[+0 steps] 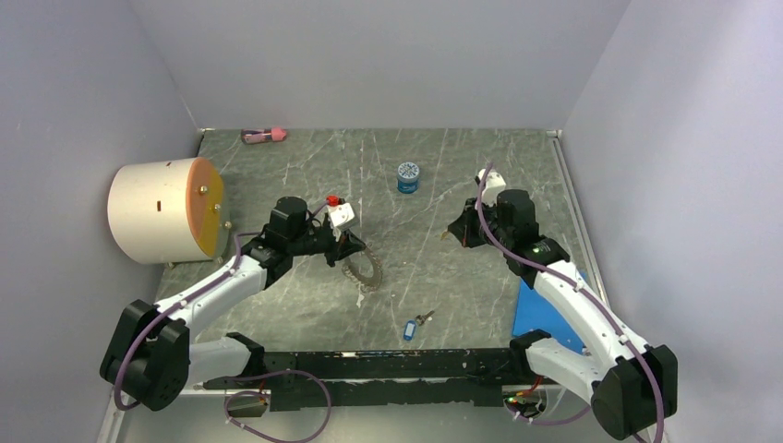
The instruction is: Put the keys on the keyring
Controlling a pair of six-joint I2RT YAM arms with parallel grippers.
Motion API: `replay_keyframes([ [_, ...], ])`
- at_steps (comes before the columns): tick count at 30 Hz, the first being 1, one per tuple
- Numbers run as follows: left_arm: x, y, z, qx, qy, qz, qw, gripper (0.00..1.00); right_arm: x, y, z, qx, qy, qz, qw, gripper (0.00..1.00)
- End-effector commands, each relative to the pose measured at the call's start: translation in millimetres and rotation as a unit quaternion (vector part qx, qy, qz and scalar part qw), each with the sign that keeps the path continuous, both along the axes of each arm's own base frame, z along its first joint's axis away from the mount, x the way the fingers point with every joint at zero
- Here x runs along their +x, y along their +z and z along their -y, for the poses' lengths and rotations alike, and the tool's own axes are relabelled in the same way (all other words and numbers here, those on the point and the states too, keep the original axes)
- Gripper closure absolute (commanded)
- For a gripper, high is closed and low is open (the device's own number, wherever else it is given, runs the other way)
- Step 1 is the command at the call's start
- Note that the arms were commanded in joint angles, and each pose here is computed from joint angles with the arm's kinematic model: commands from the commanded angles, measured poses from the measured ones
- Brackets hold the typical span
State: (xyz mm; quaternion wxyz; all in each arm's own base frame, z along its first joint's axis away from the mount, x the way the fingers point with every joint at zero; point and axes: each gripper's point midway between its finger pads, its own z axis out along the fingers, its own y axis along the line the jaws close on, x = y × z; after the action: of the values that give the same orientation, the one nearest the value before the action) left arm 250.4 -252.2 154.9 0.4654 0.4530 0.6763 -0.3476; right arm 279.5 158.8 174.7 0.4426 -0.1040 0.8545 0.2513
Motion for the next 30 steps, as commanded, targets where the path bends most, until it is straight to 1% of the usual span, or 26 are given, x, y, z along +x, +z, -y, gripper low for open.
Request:
replay_keyframes([
  [1, -2, 27, 7, -0.030, -0.020, 0.034, 0.999, 0.97, 14, 27, -7, 0.024, 0.004, 0.052, 0.998, 1.00],
  [8, -3, 28, 8, -0.030, -0.023, 0.034, 0.999, 0.97, 6, 42, -8, 0.033, 0.021, 0.081, 0.996, 1.00],
  [11, -3, 29, 8, -0.032, -0.019, 0.025, 0.999, 0.98, -5, 50, -19, 0.041, 0.074, 0.106, 0.991, 1.00],
  [14, -7, 32, 9, -0.039, -0.025, 0.022, 0.999, 0.97, -16, 56, -32, 0.049, 0.135, 0.112, 0.983, 1.00],
  [17, -12, 34, 10, -0.052, -0.035, 0.028, 0.998, 0.97, -24, 58, -49, 0.070, 0.196, 0.097, 0.973, 1.00],
  [20, -17, 36, 11, -0.060, -0.045, 0.030, 0.997, 0.98, -34, 53, -68, 0.096, 0.264, 0.063, 0.958, 1.00],
  [25, -20, 36, 12, -0.059, -0.055, 0.029, 0.996, 0.97, -43, 53, -90, 0.118, 0.319, 0.055, 0.939, 1.00],
  [30, -23, 35, 13, -0.061, -0.061, 0.028, 0.996, 0.97, -55, 48, -113, 0.117, 0.372, 0.043, 0.920, 1.00],
])
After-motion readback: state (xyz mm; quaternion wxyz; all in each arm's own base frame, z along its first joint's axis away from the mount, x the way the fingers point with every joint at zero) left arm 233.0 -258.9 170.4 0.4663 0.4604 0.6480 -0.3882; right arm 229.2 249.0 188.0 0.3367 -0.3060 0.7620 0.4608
